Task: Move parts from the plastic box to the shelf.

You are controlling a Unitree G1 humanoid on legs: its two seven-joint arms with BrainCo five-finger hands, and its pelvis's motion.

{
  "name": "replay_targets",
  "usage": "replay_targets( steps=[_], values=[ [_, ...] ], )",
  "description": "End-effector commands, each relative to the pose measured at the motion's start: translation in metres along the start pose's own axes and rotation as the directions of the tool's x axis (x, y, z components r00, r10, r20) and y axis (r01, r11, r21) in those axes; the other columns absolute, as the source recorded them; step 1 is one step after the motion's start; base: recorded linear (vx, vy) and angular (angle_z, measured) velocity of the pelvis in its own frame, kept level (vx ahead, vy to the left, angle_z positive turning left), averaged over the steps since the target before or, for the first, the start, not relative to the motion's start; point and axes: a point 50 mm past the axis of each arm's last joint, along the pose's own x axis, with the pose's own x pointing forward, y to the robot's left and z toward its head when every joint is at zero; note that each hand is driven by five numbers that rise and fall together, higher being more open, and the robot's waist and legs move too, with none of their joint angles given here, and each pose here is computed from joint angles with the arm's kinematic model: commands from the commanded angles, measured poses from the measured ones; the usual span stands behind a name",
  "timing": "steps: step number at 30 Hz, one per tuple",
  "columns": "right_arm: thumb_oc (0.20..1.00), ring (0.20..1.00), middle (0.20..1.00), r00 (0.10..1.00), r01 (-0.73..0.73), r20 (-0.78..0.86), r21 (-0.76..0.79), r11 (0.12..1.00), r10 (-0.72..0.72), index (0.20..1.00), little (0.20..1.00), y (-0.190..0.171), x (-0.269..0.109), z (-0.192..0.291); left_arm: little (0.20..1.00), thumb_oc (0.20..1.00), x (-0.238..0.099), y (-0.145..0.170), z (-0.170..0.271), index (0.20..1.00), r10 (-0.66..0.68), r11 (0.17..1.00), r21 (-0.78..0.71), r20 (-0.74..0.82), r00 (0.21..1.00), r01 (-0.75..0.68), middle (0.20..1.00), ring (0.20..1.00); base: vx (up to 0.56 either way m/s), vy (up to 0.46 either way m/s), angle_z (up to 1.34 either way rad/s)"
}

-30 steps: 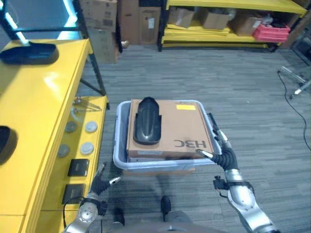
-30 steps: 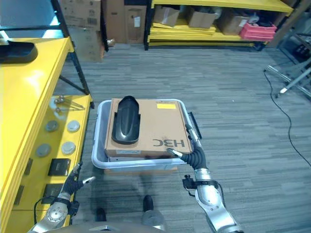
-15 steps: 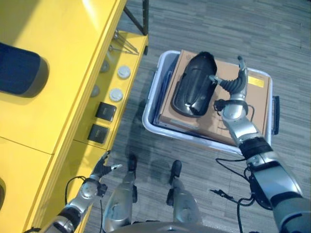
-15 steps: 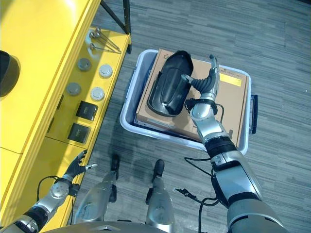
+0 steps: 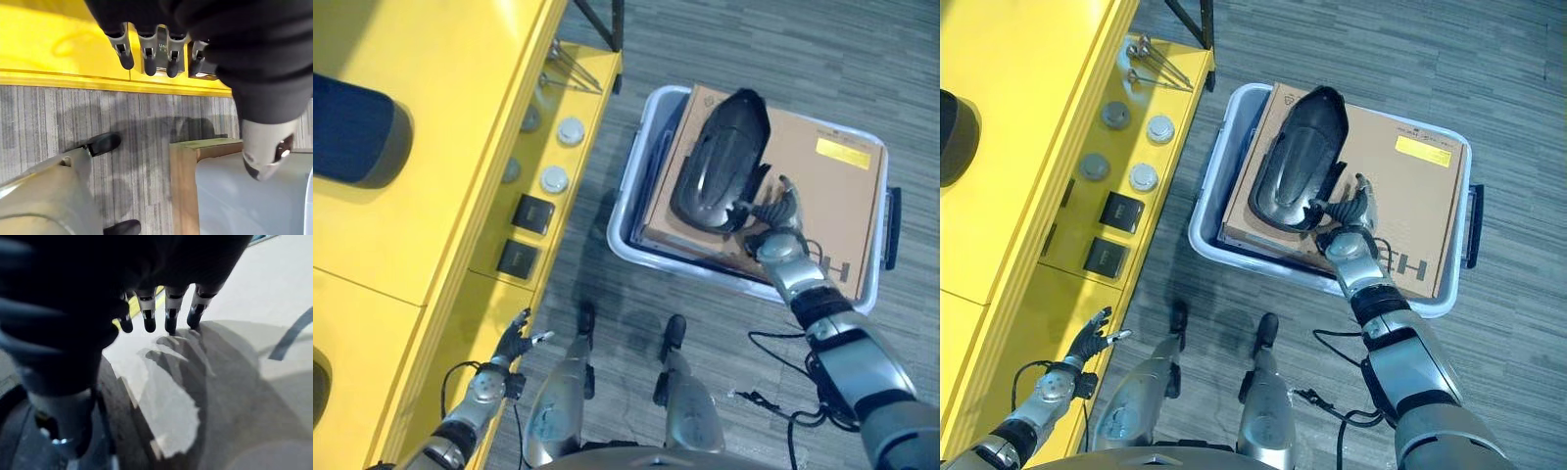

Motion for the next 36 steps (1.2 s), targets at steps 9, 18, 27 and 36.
replay_targets(
  steps=[9,18,27,36],
  values=[
    [0.2,0.2,0.2,0.863,-0.297,-0.46,-0.123,0.947,0.211,0.2,0.2,-0.001,-0.011,-0.096,1.0,1.0,0.009,-0.01,0.015,1.0,-0.11,0.992,-0.063,0.043,0.993,0.112,1.0,1.0,0.01,-0.044,0.11],
    [0.2,0.2,0.2,0.848,-0.199,-0.512,-0.076,0.977,0.133,0.2,0.2,-0.018,-0.035,-0.149,1.0,1.0,0.003,-0.003,0.004,1.0,-0.138,0.986,-0.106,-0.058,0.989,0.132,1.0,1.0,0.06,-0.076,0.06],
    [0.2,0.2,0.2,0.999,0.003,-0.032,-0.343,0.939,-0.015,0.2,0.2,-0.056,-0.022,-0.088,1.0,1.0,0.01,-0.004,0.071,1.0,-0.166,0.948,-0.264,0.062,0.984,0.176,1.0,1.0,0.05,-0.031,-0.12],
    [0.2,0.2,0.2,0.865,0.251,0.501,-0.444,0.86,0.006,0.2,0.2,-0.083,-0.035,0.011,1.0,1.0,0.004,-0.037,0.153,1.0,-0.326,0.786,-0.445,0.292,0.899,0.429,1.0,1.0,-0.01,-0.006,-0.19]
  ],
)
